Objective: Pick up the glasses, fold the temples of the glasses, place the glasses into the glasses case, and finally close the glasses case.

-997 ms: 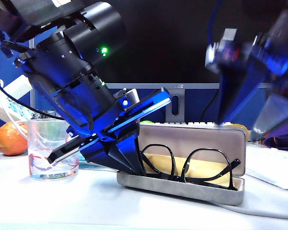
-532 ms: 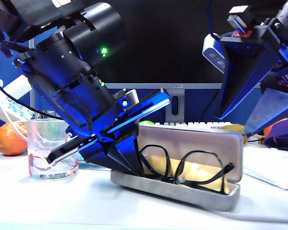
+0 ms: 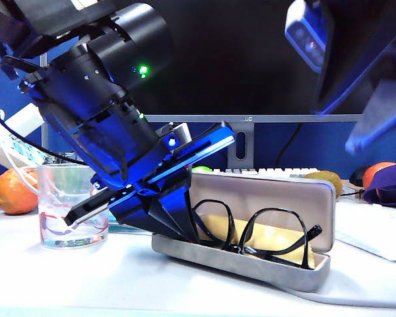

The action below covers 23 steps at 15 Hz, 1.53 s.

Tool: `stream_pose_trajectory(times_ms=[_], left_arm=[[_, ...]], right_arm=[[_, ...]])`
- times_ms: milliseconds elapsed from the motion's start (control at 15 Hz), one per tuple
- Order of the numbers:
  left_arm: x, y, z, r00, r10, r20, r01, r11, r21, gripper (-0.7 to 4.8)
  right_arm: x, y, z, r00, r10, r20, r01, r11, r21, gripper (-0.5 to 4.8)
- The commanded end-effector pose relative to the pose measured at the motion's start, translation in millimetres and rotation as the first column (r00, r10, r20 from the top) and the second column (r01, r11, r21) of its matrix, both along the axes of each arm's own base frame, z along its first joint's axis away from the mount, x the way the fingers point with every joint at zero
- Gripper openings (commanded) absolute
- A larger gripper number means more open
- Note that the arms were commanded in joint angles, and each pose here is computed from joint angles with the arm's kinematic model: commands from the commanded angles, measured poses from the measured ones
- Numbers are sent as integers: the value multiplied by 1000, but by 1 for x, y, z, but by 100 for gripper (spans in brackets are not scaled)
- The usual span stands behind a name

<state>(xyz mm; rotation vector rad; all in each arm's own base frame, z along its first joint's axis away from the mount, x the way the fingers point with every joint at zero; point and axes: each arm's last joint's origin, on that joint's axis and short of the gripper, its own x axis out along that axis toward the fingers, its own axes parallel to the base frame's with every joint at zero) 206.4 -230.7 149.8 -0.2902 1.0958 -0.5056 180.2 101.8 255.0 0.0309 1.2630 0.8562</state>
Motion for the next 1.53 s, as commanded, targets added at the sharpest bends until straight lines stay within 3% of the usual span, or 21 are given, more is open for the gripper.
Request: stream_pose_trajectory(times_ms=[66, 664, 797, 1263, 1395, 1528], left_arm=[[0, 0, 1, 1000, 1, 1, -1, 1000, -3, -3], [0, 0, 1, 1000, 1, 2, -1, 1000, -3, -4], [0, 0, 1, 1000, 0, 1, 0, 1000, -3, -3], [0, 0, 0, 1000, 1, 1, -1, 1000, -2, -4], [0, 0, 0, 1000, 1, -1, -1, 1000, 0, -3], [-1, 0, 0, 1000, 1, -1, -1, 1000, 7, -3]], right_arm=[[4, 2, -16, 1000, 5, 25, -6, 1000, 15, 305], [37, 17, -58, 999, -2, 49, 1, 1000, 14, 303], [42, 20, -58, 995, -5, 96, 1, 999, 36, 249], [55, 26, -71, 993, -8, 116, 2, 999, 47, 204], [56, 27, -73, 994, -5, 111, -1, 999, 51, 133], [54, 27, -72, 997, 14, 78, -20, 996, 85, 102]])
